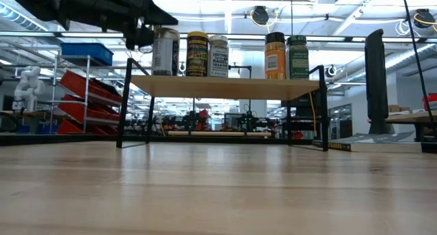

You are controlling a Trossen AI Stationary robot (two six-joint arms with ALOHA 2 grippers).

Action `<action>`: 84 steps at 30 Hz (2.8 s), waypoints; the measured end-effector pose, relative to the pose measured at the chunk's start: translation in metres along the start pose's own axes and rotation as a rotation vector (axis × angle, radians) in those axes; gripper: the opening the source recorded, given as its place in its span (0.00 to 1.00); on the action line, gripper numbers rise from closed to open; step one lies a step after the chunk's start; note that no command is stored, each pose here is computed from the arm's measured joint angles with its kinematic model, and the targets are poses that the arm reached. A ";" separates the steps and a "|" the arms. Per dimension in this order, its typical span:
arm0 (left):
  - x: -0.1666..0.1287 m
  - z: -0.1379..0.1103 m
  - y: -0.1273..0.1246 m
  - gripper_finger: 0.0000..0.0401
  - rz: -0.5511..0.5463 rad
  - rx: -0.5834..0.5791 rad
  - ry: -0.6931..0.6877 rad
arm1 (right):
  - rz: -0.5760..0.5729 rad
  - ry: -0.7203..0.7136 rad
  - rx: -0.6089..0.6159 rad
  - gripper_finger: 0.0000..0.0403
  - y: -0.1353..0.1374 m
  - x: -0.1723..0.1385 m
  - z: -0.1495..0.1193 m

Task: Shelf spices
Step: Return to Home Position

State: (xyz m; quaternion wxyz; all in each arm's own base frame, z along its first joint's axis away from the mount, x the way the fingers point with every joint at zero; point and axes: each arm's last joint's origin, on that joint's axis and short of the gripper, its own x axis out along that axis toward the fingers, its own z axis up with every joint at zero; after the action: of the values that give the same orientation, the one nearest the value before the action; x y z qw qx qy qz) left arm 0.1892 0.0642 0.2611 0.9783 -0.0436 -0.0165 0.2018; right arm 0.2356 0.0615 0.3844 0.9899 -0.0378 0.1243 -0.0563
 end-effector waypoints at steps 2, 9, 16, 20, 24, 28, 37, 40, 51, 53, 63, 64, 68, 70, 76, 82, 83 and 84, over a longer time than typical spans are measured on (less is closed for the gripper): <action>-0.004 0.005 0.000 0.92 -0.001 0.004 -0.026 | 0.000 0.003 -0.002 0.86 0.000 0.000 0.000; -0.027 0.022 0.001 0.92 0.017 0.011 -0.101 | 0.000 0.006 -0.004 0.85 0.000 -0.001 -0.001; -0.058 0.042 0.001 0.90 -0.054 -0.020 -0.219 | -0.007 0.040 -0.018 0.78 -0.006 -0.012 -0.002; -0.075 0.043 0.001 0.80 -0.104 -0.020 -0.208 | -0.009 0.041 -0.001 0.72 -0.010 -0.021 -0.002; -0.087 0.044 0.000 0.67 -0.156 -0.049 -0.204 | -0.010 0.033 0.009 0.64 -0.013 -0.029 0.000; -0.096 0.046 -0.001 0.52 -0.245 -0.106 -0.215 | -0.011 0.065 0.017 0.54 -0.015 -0.033 -0.003; -0.108 0.048 -0.003 0.21 -0.347 -0.120 -0.232 | -0.016 0.210 -0.029 0.25 -0.019 -0.043 -0.018; -0.112 0.047 -0.004 0.13 -0.386 -0.109 -0.218 | -0.019 0.253 -0.032 0.14 -0.022 -0.049 -0.022; -0.130 0.031 -0.004 0.02 -0.475 -0.092 -0.076 | -0.022 0.234 0.044 0.00 -0.035 -0.079 -0.027; -0.136 0.031 -0.003 0.02 -0.477 -0.097 -0.090 | -0.019 0.226 0.046 0.00 -0.037 -0.082 -0.033; -0.158 0.023 -0.002 0.02 -0.523 -0.097 -0.079 | 0.126 0.099 0.118 0.00 -0.032 -0.079 -0.095; -0.156 0.022 -0.002 0.02 -0.525 -0.088 -0.070 | 0.128 0.085 0.125 0.00 -0.032 -0.077 -0.102; -0.149 0.007 -0.001 0.02 -0.520 -0.074 -0.021 | 0.176 0.034 0.132 0.00 -0.028 -0.071 -0.131; -0.146 0.001 -0.001 0.02 -0.518 -0.072 -0.005 | 0.207 -0.001 0.127 0.00 -0.026 -0.068 -0.144; -0.137 -0.016 0.000 0.02 -0.513 -0.100 0.036 | 0.219 -0.088 0.141 0.00 -0.023 -0.060 -0.180; -0.130 -0.021 0.000 0.02 -0.509 -0.136 -0.034 | 0.224 -0.156 0.165 0.00 -0.022 -0.055 -0.204; -0.129 -0.024 0.000 0.02 -0.497 -0.137 -0.037 | 0.224 -0.157 0.166 0.00 -0.021 -0.054 -0.208; -0.127 -0.027 0.001 0.02 -0.488 -0.139 -0.032 | 0.224 -0.158 0.167 0.00 -0.021 -0.054 -0.211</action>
State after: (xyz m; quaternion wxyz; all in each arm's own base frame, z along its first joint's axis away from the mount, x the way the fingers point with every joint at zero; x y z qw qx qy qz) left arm 0.0735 0.0125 0.2322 0.9923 -0.1022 -0.0558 -0.0411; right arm 0.1288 0.0342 0.1949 0.9964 0.0545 0.0445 0.0474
